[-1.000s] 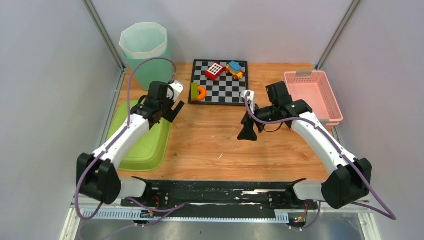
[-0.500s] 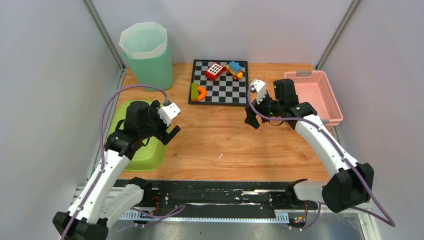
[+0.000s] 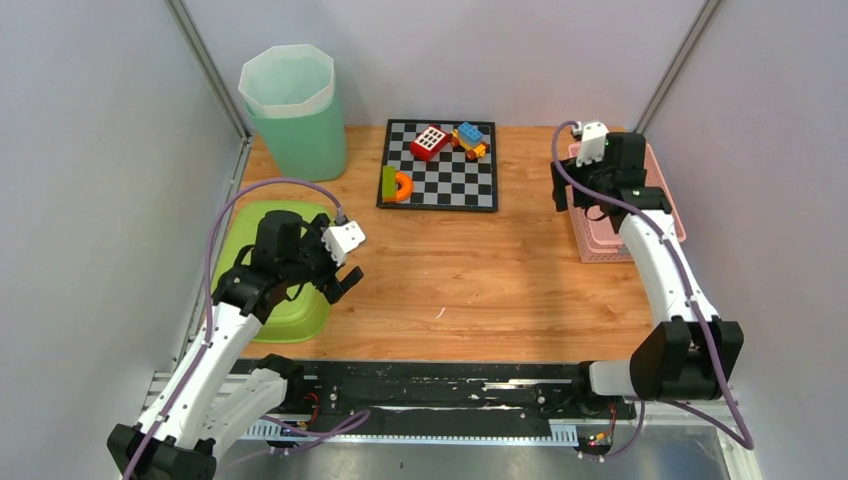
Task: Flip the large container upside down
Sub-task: Move the container to the center of the board, then pick up the container from the container.
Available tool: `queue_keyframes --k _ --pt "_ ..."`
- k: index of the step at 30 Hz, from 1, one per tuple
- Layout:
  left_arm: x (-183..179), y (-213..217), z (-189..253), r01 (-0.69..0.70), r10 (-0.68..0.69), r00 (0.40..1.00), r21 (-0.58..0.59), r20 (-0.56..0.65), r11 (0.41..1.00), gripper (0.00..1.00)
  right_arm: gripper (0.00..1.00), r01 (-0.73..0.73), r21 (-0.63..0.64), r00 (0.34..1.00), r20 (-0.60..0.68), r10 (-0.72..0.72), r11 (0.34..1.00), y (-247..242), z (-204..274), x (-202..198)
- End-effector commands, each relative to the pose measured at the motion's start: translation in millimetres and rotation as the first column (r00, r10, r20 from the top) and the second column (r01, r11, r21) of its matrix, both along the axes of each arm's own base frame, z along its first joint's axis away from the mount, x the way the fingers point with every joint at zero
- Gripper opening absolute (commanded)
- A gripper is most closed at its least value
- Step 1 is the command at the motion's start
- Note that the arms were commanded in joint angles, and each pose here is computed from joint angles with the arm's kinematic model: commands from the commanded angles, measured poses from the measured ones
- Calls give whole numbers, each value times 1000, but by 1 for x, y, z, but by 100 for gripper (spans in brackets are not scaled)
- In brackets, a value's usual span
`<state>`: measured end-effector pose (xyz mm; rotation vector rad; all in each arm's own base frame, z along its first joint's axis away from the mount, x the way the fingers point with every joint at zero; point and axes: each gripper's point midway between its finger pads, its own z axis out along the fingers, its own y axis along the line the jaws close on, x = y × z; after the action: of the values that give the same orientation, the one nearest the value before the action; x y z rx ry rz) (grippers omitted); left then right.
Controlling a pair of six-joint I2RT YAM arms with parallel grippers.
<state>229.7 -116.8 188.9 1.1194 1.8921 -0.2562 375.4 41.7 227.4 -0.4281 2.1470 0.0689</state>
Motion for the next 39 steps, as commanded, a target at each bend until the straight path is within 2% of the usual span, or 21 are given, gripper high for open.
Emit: queue_keyframes --k 1,9,17,20,30,39 --pt "-5 -3 -9 35 -35 999 -5 -25 999 100 83 163 61 984 -77 -158 985 -38 -11 13" --pt "-10 -4 -9 43 -44 999 -14 -20 999 100 81 260 12 955 -151 -255 966 -67 -43 35" --pt "-10 -5 -12 51 -51 998 -13 -27 999 100 69 274 8 934 -238 -265 962 -78 -78 42" --pt "-11 -5 -12 52 -53 998 -13 -29 999 100 62 275 10 926 -271 -262 961 -80 -91 43" --pt "-12 -6 -14 58 -59 998 -15 -34 998 100 30 255 31 925 -299 -234 967 -76 -102 47" --pt "-13 -6 -14 62 -63 997 -16 -34 998 100 20 247 45 927 -304 -222 968 -73 -100 45"
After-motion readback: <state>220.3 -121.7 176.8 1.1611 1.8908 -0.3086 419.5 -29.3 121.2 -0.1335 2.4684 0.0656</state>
